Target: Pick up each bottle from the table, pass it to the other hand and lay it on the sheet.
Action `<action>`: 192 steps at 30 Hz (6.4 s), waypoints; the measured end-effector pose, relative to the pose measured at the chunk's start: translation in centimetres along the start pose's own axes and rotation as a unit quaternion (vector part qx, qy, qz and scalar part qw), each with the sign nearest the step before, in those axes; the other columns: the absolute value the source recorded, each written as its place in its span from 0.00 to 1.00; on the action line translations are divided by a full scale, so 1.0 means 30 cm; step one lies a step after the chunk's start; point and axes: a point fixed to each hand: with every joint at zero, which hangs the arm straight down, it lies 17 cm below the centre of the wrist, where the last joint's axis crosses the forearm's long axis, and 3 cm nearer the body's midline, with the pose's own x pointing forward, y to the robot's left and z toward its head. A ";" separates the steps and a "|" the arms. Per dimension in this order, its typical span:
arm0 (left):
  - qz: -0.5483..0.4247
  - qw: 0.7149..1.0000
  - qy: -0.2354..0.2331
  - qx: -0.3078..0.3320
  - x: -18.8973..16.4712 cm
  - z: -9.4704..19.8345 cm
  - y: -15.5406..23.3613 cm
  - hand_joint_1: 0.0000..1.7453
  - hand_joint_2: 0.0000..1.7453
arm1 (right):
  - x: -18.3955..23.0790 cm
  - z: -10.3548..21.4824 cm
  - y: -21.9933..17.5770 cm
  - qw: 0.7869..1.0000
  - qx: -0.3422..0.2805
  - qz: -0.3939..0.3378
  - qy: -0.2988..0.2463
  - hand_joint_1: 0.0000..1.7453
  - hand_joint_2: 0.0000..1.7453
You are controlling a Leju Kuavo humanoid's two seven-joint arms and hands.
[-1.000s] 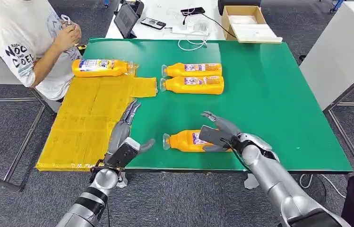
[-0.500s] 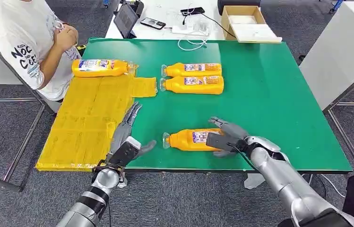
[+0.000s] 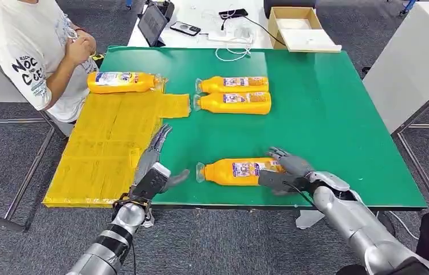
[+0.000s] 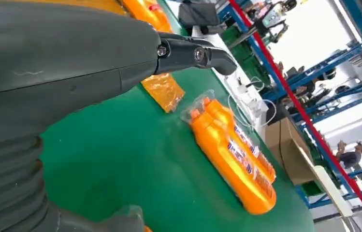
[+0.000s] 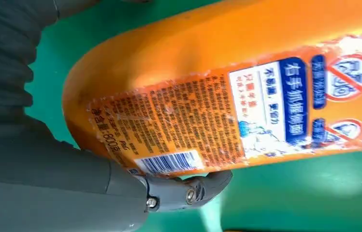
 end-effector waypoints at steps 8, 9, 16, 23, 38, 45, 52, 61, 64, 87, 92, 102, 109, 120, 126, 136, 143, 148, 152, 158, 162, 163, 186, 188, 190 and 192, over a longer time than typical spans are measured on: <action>0.007 1.000 0.003 -0.012 0.005 -0.009 -0.032 0.00 1.00 | 0.018 -0.041 0.039 1.000 -0.008 0.018 0.008 0.15 1.00; 0.006 1.000 0.003 -0.015 0.006 -0.008 -0.038 0.00 1.00 | 0.026 -0.046 0.044 1.000 -0.008 0.017 0.006 0.15 1.00; 0.006 1.000 0.004 -0.019 0.004 -0.005 -0.052 0.00 1.00 | 0.041 -0.058 0.063 1.000 -0.004 0.013 0.003 0.29 1.00; 0.004 1.000 0.005 -0.022 0.003 -0.006 -0.058 0.00 1.00 | 0.060 -0.067 0.063 1.000 -0.024 0.018 -0.006 1.00 1.00; 0.012 0.999 0.008 -0.031 0.005 -0.004 -0.075 0.00 1.00 | 0.156 -0.052 0.076 0.994 -0.098 -0.019 -0.050 1.00 1.00; 0.022 0.999 0.023 -0.035 -0.016 0.022 -0.089 0.00 1.00 | 0.257 0.012 -0.022 0.969 -0.216 -0.073 -0.091 1.00 1.00; 0.039 0.999 0.024 -0.015 -0.004 0.015 -0.055 0.00 1.00 | 0.336 0.118 -0.174 0.931 -0.332 -0.105 -0.109 1.00 1.00; 0.033 0.995 0.042 0.087 -0.034 0.071 0.090 0.00 1.00 | 0.253 0.331 -0.356 0.853 -0.497 -0.148 -0.057 1.00 1.00; 0.027 0.992 0.039 0.114 -0.025 0.083 0.139 0.00 1.00 | 0.217 0.365 -0.357 0.846 -0.509 -0.154 -0.041 1.00 1.00; 0.452 0.891 0.026 -0.011 0.149 0.076 0.006 0.00 1.00 | 0.451 0.329 -0.305 0.852 -0.483 -0.121 -0.164 1.00 1.00; 0.524 0.847 -0.010 -0.088 0.279 0.071 -0.082 0.00 1.00 | 0.661 0.269 -0.217 0.849 -0.452 -0.127 -0.242 1.00 1.00; 0.557 0.821 -0.010 -0.125 0.325 0.089 -0.138 0.00 1.00 | 0.809 0.171 -0.050 0.861 -0.393 -0.173 -0.273 1.00 1.00; 0.572 0.812 -0.008 -0.120 0.319 0.100 -0.130 0.00 1.00 | 0.819 0.127 0.017 0.870 -0.366 -0.194 -0.266 1.00 1.00; 0.547 0.831 0.008 -0.100 0.282 0.099 -0.121 0.00 1.00 | 0.834 0.092 0.067 0.880 -0.343 -0.202 -0.261 1.00 1.00; 0.530 0.843 0.014 -0.094 0.265 0.098 -0.120 0.00 1.00 | 0.839 0.080 0.086 0.885 -0.333 -0.198 -0.258 1.00 1.00; 0.493 0.867 0.019 -0.075 0.238 0.090 -0.111 0.00 1.00 | 0.843 0.072 0.100 0.889 -0.324 -0.198 -0.257 1.00 1.00; 0.532 0.844 0.021 -0.069 0.238 0.093 -0.093 0.00 1.00 | 0.849 0.064 0.112 0.891 -0.317 -0.196 -0.258 1.00 1.00; 0.532 0.844 0.027 -0.059 0.224 0.092 -0.086 0.00 1.00 | 0.844 0.058 0.119 0.893 -0.314 -0.196 -0.255 1.00 1.00; 0.530 0.846 0.033 -0.051 0.213 0.092 -0.086 0.00 1.00 | 0.838 0.052 0.125 0.896 -0.312 -0.195 -0.250 1.00 1.00; 0.543 0.837 0.041 -0.049 0.206 0.097 -0.087 0.00 1.00 | 0.834 0.046 0.133 0.899 -0.309 -0.190 -0.247 1.00 1.00; 0.541 0.839 0.044 -0.045 0.199 0.097 -0.086 0.00 1.00 | 0.831 0.043 0.134 0.900 -0.309 -0.186 -0.245 1.00 1.00; 0.541 0.839 0.044 -0.045 0.198 0.097 -0.086 0.00 1.00 | 0.831 0.043 0.134 0.900 -0.309 -0.185 -0.245 1.00 1.00; 0.499 0.862 0.047 0.071 0.135 0.065 0.033 0.00 1.00 | 0.817 0.029 0.148 0.906 -0.305 -0.186 -0.227 1.00 1.00; 0.505 0.858 0.048 0.075 0.131 0.064 0.039 0.00 1.00 | 0.816 0.029 0.151 0.906 -0.304 -0.187 -0.227 1.00 1.00; 0.507 0.857 0.048 0.078 0.129 0.064 0.043 0.00 1.00 | 0.814 0.028 0.154 0.907 -0.303 -0.187 -0.226 1.00 1.00; 0.507 0.857 0.048 0.079 0.127 0.064 0.045 0.00 1.00 | 0.814 0.027 0.156 0.907 -0.302 -0.187 -0.226 1.00 1.00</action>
